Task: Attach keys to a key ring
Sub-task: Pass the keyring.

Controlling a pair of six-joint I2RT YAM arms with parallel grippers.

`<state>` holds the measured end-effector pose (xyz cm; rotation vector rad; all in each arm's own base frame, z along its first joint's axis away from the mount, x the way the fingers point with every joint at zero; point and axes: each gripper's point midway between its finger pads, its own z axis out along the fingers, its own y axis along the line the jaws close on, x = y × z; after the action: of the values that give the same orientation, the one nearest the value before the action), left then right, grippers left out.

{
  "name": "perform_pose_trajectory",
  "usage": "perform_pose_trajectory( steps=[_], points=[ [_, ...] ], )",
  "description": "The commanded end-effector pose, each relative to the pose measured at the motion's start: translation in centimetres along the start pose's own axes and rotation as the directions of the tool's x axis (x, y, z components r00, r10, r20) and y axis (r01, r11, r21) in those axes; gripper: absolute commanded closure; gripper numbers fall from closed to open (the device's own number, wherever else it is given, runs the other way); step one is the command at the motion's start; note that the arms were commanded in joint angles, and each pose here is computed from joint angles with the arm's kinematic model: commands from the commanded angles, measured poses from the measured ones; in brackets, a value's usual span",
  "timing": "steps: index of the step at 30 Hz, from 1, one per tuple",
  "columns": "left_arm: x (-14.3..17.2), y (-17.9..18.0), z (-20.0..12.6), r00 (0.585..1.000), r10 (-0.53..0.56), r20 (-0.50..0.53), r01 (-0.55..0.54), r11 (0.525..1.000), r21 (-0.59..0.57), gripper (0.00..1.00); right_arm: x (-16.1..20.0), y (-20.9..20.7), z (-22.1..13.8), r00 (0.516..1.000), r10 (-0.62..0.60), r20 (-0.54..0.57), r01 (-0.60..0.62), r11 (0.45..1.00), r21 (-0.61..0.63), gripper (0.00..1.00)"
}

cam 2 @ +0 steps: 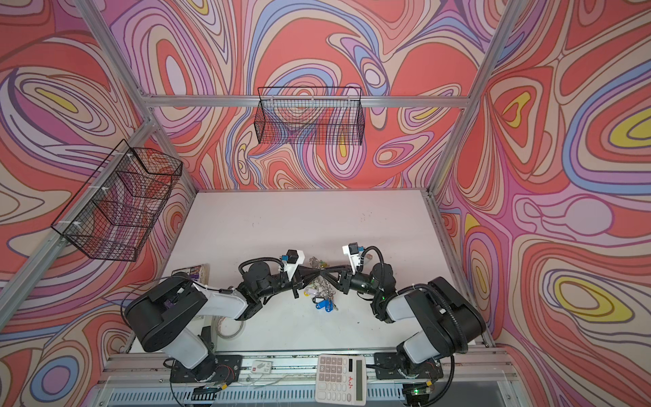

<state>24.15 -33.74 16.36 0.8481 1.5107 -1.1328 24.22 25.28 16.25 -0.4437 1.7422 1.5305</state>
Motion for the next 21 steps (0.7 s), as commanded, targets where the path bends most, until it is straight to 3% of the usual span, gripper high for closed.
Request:
perform_pose_trajectory(
  steps=[1, 21],
  points=[
    [-2.68, 0.30, -0.23, 0.994, 0.060, 0.095, -0.058, 0.998, -0.023, 1.00, 0.69, 1.09, 0.12, 1.000, -0.006, -0.026, 0.004, 0.999, -0.051, 0.75],
    [-2.21, 0.96, -1.01, 0.995, 0.058, 0.086, -0.053, 0.997, -0.050, 1.00, 0.12, 1.48, 0.19, 1.000, -0.011, -0.015, 0.010, 0.998, -0.062, 0.82]
  ],
)
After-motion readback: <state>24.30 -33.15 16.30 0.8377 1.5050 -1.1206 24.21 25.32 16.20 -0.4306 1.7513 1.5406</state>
